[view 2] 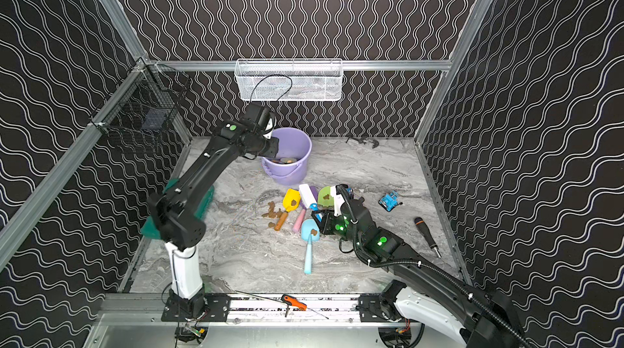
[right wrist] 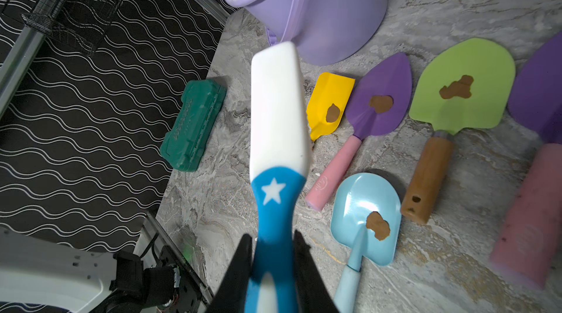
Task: Brush the soil off the hand trowel and place it into the bucket
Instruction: Place the hand trowel in the bucket, then pick up the hand trowel from the center of the board.
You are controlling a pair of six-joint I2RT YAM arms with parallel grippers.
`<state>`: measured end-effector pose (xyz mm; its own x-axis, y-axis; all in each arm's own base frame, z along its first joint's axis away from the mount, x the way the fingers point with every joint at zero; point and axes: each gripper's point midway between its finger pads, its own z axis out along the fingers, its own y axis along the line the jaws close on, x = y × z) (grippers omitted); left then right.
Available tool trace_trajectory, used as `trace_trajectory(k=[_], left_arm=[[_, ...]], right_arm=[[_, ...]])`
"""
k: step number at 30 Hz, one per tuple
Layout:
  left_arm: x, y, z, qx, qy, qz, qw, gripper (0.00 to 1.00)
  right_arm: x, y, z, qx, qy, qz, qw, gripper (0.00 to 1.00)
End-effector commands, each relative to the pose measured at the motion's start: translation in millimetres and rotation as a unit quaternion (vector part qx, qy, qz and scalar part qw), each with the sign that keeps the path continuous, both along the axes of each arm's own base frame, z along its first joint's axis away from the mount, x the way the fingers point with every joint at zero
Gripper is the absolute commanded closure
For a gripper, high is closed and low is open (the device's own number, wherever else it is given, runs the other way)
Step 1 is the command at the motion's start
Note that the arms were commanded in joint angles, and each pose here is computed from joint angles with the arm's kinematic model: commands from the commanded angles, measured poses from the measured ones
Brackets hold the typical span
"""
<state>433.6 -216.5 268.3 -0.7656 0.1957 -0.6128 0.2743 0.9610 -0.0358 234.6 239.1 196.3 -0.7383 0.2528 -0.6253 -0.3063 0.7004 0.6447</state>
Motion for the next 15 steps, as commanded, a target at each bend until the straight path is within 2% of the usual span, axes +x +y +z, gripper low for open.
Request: trace_trajectory(k=[1,6,9,12,15], left_arm=[[-34,4,11,-0.013,-0.033,-0.001,0.999,0.52],[-120,12,-30,-0.007,-0.033,0.002,0.999,0.50],[-160,12,-55,0.008,-0.039,0.001,0.999,0.48],[-175,8,-83,-0.007,-0.025,-0.005,1.000,0.46],[-178,6,-111,0.007,-0.004,-0.010,1.000,0.43]], right_arm=[[1,-3,2,-0.001,-0.005,-0.006,1.000,1.00],[-5,-7,-11,-0.009,0.011,-0.007,1.000,1.00],[-8,-8,-14,-0.009,0.016,-0.003,1.000,1.00],[-9,-7,-20,-0.013,0.025,-0.001,1.000,1.00],[-9,-6,-24,-0.019,0.032,0.001,0.999,1.00]])
